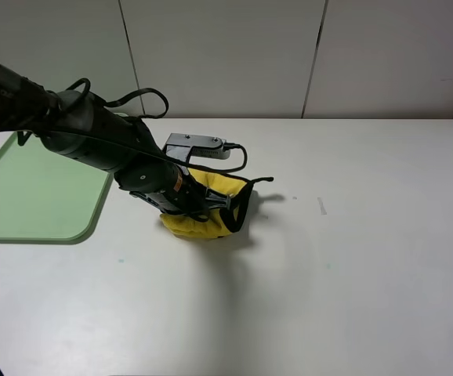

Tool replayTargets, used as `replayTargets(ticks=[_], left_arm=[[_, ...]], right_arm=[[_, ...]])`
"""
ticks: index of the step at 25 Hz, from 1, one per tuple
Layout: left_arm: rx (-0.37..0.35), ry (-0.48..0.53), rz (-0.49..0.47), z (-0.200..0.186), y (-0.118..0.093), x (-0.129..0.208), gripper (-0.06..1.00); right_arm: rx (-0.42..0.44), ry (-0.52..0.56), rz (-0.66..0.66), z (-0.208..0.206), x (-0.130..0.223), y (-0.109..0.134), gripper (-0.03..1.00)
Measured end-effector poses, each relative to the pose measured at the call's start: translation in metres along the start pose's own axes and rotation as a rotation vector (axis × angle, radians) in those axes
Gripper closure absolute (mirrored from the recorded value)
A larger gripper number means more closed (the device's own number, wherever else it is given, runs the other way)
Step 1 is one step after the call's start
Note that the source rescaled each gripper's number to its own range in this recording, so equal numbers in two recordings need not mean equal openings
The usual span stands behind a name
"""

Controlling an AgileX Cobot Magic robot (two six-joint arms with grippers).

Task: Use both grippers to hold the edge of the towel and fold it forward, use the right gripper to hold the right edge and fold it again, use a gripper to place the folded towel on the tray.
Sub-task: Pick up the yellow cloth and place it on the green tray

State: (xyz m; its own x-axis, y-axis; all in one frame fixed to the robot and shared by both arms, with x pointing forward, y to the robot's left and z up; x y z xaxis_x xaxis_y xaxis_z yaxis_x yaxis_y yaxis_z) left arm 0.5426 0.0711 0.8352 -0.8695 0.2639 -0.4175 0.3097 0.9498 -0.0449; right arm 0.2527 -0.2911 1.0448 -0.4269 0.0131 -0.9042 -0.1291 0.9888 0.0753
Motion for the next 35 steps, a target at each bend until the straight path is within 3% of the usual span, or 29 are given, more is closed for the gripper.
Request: replayTargets(ticks=[8,12,24,35], left_arm=[[-0.018,0.011,-0.002,-0.001,0.002,0.0,0.74],[-0.077,0.041,-0.016,-0.01,0.014,-0.001,0.74],[-0.267,0.069,-0.028,-0.059,0.083,-0.019,0.74],[-0.368,0.131,-0.059,-0.069,0.154,-0.019,0.74]], right_arm=[[0.0,0.0,0.0,0.0,0.0,0.0,-0.03],[0.0,0.0,0.0,0.0,0.0,0.0,-0.03],[0.0,0.0,0.0,0.0,0.0,0.0,-0.03],[0.0,0.0,0.0,0.0,0.0,0.0,-0.03]])
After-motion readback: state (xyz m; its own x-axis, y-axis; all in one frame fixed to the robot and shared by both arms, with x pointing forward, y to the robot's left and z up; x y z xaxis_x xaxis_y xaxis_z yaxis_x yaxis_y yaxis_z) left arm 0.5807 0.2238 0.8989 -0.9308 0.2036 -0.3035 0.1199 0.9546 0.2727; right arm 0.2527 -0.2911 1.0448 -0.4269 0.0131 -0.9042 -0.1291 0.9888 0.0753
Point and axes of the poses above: a point on each arm's last joint axis where the gripper is mounted, z pointing out along that axis toward the gripper, y along the wrist's bending axis when the last joint is at zero, x = y × z, the point moved 2 cm from there along z, pointing out along that axis toward the gripper, and after that the axes turned 2 degrees about z, right-handed, at the moved point
